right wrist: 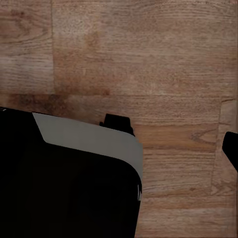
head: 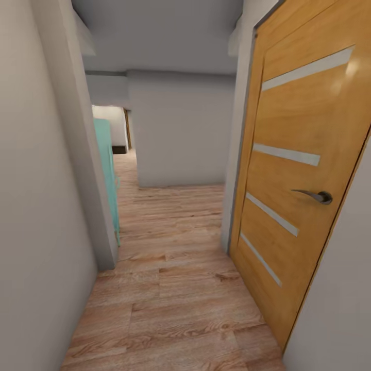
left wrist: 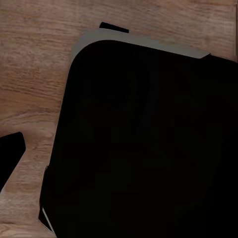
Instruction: Move the two storage containers from the living room to the garage. In the garage, place one container on the floor and stack the other container on top of it (either order is fine).
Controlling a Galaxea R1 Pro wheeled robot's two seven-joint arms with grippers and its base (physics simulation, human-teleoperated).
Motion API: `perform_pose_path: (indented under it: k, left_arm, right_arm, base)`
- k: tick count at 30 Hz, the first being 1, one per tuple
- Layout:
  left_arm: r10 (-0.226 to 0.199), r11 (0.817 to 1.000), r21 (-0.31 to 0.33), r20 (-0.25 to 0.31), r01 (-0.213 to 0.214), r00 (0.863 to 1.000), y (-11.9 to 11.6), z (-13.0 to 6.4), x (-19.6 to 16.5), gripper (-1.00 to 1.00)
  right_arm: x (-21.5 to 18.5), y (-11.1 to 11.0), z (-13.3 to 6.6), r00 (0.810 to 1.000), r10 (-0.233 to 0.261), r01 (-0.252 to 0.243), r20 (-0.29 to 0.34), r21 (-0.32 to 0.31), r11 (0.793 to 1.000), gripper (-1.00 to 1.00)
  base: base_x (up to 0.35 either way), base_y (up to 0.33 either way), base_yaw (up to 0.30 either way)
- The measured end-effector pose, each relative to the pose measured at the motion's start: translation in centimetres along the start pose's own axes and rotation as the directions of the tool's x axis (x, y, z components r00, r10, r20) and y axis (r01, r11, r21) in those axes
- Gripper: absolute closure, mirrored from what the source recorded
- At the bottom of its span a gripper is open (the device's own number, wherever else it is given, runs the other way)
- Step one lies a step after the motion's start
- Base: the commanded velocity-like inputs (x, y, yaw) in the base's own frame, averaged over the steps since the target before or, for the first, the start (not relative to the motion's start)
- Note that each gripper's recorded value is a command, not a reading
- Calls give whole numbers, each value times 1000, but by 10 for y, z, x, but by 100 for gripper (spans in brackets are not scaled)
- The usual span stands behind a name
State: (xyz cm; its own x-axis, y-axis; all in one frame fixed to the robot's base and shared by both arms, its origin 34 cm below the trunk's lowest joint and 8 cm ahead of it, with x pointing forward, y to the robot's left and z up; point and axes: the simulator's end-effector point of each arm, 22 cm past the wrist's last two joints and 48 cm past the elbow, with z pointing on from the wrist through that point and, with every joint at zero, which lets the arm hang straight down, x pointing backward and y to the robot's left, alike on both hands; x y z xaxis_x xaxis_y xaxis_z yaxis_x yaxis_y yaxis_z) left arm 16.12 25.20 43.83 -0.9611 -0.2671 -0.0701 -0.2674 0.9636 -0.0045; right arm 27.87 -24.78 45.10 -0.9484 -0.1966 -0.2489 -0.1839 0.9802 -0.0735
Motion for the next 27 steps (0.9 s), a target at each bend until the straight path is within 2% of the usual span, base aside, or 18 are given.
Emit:
perform_pose_path:
  k: [27]
  left_arm:
    - [0,1000,-1,0,0,1000,0,0,0,-100]
  right_arm:
    - [-2,-1,0,1000,0,0,8,3,1000,-100]
  base:
    - [323,0,3]
